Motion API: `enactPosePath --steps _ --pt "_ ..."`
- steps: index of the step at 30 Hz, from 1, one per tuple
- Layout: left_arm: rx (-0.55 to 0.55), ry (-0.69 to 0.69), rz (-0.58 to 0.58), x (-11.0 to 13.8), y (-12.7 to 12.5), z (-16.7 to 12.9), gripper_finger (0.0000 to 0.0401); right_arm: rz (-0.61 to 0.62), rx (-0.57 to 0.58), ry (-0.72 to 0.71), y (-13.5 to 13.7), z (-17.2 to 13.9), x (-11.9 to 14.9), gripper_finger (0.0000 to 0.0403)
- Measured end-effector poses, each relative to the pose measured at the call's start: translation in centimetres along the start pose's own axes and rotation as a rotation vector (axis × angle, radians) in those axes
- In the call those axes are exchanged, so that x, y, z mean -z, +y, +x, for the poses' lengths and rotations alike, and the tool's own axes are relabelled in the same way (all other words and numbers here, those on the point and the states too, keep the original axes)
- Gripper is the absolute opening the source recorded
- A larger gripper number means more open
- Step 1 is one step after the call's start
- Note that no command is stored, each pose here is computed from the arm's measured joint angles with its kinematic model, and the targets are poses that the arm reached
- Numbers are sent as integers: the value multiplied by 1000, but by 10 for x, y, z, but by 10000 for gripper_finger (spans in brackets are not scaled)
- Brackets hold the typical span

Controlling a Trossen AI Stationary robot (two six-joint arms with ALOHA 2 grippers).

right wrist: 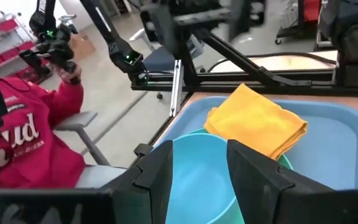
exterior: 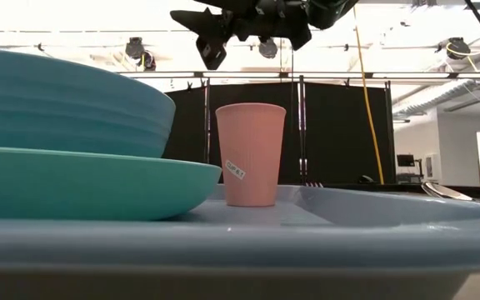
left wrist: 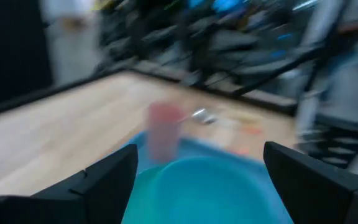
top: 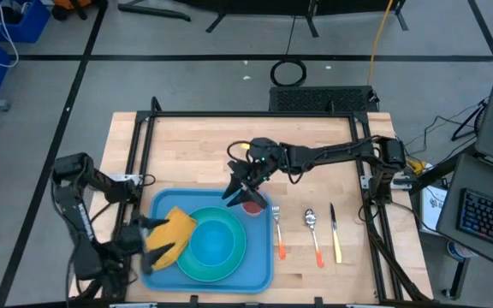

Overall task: Set up tray
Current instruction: Put the yellow table napkin on top of the blue tray to the left of the green plate

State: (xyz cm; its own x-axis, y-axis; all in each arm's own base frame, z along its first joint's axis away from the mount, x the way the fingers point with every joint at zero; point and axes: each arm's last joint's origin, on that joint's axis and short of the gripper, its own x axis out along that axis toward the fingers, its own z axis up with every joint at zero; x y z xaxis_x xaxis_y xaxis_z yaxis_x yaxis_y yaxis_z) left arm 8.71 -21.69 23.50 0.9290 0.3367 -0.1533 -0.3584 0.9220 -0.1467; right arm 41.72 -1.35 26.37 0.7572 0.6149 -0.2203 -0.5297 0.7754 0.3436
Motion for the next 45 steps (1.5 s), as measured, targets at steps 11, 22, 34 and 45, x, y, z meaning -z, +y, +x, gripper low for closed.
enactPosePath --steps 11,22,34,45 --pt "169 -136 83 -6 -3 -16 352 45 61 -20 -11 2 2 144" --pt "160 -138 93 -6 -3 -14 351 242 69 131 -56 51 2 144" --pt "162 -135 65 -6 -4 -14 351 252 -34 190 -96 100 9 144" --pt "155 -138 84 -6 -4 -13 351 126 115 170 -98 118 14 144"
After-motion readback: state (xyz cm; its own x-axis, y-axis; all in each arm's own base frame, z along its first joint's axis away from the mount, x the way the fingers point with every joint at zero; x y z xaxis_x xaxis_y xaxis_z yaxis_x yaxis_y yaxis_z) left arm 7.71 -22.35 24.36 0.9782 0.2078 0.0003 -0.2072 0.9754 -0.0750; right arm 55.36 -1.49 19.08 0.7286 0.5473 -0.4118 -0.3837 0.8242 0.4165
